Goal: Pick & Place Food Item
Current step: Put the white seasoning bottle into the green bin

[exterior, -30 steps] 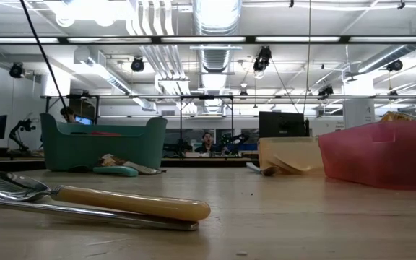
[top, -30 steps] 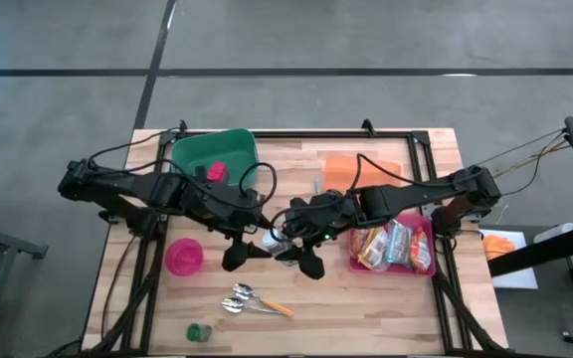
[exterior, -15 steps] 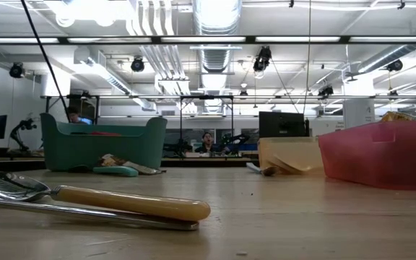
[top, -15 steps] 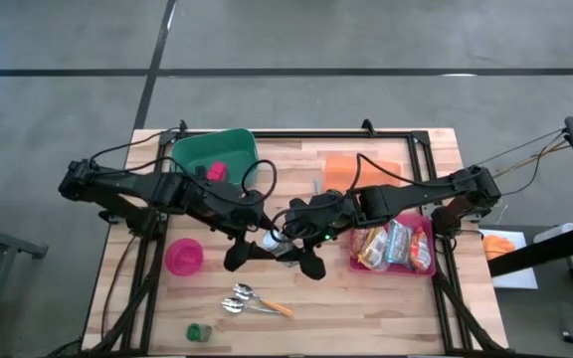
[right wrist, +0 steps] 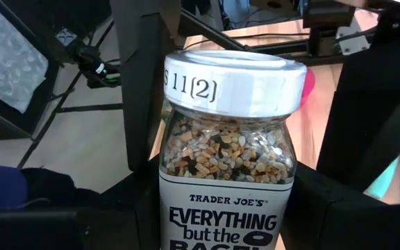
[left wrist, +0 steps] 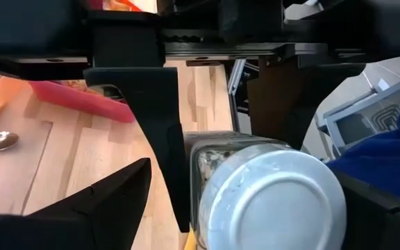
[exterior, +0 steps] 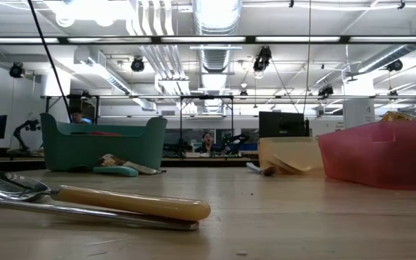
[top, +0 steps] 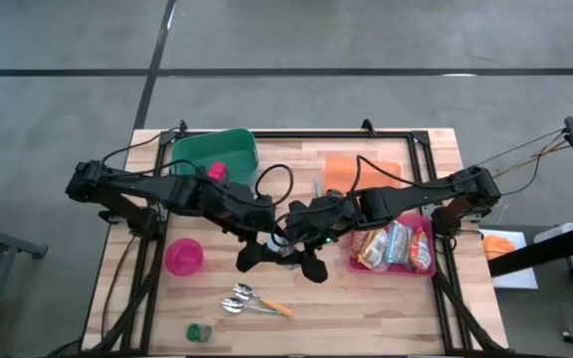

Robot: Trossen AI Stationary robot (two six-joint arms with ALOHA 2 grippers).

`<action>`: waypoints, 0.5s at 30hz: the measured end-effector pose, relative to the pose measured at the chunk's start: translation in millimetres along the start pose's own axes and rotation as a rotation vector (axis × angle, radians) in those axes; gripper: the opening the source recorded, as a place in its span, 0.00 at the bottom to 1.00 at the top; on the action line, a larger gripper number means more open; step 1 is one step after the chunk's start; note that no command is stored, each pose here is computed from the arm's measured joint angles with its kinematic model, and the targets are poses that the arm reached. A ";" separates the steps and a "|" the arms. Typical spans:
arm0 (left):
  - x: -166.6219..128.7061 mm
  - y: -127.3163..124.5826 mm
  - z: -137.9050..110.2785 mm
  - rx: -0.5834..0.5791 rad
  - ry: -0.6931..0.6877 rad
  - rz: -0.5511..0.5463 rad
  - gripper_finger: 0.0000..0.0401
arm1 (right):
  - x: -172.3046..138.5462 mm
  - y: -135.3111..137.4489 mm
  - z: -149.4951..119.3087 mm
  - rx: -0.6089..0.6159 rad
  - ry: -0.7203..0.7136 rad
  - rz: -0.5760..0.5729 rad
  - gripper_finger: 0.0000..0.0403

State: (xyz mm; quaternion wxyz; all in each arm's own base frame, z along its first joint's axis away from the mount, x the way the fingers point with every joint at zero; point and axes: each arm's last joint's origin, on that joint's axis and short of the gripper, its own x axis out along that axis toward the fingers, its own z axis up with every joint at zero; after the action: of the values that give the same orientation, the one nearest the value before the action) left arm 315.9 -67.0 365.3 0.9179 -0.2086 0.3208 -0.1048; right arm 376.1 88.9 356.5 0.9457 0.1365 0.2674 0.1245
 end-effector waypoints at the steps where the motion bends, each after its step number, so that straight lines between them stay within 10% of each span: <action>1: 0.3 0.3 0.1 -0.001 0.001 -0.001 0.86 | 0.0 -0.1 -0.3 0.000 0.003 -0.001 0.49; 15: -4.7 1.5 3.4 -0.035 -0.021 -0.012 0.86 | -0.1 -1.0 0.1 0.009 -0.001 -0.010 0.49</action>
State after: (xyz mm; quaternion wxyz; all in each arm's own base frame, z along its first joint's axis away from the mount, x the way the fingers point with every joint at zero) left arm 314.5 -63.1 369.5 0.9169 -0.2276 0.3115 -0.1023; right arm 376.3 88.0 356.3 0.9458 0.1396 0.2682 0.1185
